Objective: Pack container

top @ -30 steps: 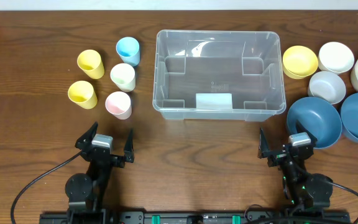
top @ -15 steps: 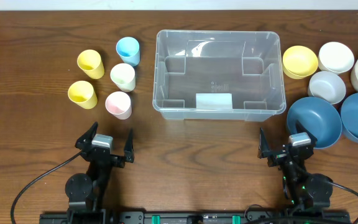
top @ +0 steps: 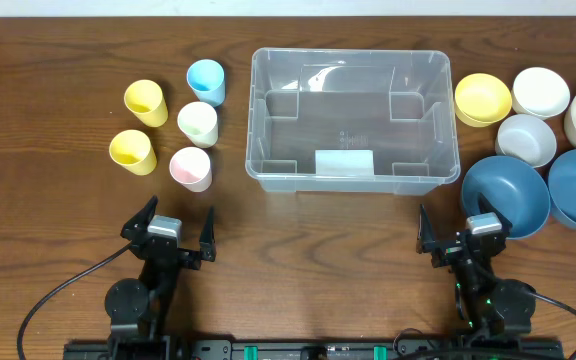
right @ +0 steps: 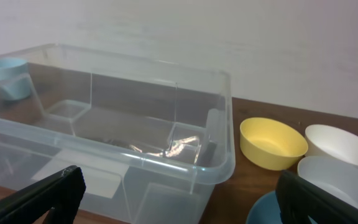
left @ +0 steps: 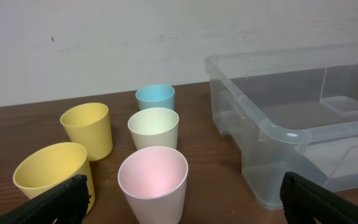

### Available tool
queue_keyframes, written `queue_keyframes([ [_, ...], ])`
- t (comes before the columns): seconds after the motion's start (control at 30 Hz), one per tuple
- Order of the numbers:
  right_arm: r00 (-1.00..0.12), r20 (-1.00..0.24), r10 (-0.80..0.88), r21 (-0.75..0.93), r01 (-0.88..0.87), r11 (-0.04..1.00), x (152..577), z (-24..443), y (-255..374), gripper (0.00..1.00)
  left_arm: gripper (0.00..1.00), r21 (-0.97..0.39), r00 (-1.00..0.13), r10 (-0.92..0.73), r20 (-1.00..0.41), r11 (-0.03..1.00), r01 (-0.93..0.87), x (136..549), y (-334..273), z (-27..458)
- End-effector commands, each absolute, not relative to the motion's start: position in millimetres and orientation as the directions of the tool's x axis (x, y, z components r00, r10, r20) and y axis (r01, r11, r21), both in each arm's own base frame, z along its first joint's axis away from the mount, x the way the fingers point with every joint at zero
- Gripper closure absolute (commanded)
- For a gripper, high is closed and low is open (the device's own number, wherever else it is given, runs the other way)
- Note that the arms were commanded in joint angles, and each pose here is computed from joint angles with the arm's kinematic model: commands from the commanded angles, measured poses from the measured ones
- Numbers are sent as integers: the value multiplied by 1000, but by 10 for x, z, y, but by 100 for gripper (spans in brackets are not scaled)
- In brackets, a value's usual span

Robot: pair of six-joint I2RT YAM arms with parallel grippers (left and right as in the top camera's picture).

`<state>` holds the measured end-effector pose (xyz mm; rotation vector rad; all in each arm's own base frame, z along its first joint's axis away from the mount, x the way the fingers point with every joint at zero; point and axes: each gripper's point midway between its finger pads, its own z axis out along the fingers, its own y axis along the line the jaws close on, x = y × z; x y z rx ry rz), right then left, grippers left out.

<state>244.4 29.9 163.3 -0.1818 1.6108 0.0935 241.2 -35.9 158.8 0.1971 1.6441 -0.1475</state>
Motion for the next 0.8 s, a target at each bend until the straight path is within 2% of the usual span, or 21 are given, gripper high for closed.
queue_keyframes([
  [0.0, -13, -998, -68, -64, -175, 982, 2443, 1689, 310, 1, 2, 10, -122, 37, -992, 976, 218, 2408, -359, 1430],
  [0.2, 28, -999, -34, -39, -189, 981, 2438, 1801, 337, 1, 2, 10, -122, 37, -992, 976, 218, 2408, -359, 1430],
  [0.27, 100, -995, 13, -10, -235, 972, 2409, 1998, 414, 1, 2, 10, -122, 37, -992, 976, 218, 2408, -359, 1430],
  [0.4, 308, -951, 17, -79, -298, 951, 2240, 2592, 538, 1, 2, 10, -122, 37, -992, 976, 218, 2408, -359, 1430],
  [0.5, 372, -928, -5, -114, -272, 956, 2111, 3023, 514, 1, 2, 10, -122, 37, -992, 976, 218, 2408, -359, 1430],
  [0.6, 321, -945, -58, -128, -203, 971, 2092, 3288, 404, 1, 2, 10, -122, 37, -992, 976, 218, 2408, -359, 1430],
  [0.7, 150, -984, -96, -110, -88, 990, 2161, 3447, 167, 1, 2, 10, -122, 37, -992, 976, 218, 2408, -359, 1430],
  [0.77, 21, -994, -107, -108, -75, 991, 2198, 3511, 110, 1, 2, 10, -122, 37, -992, 976, 218, 2408, -359, 1430],
])
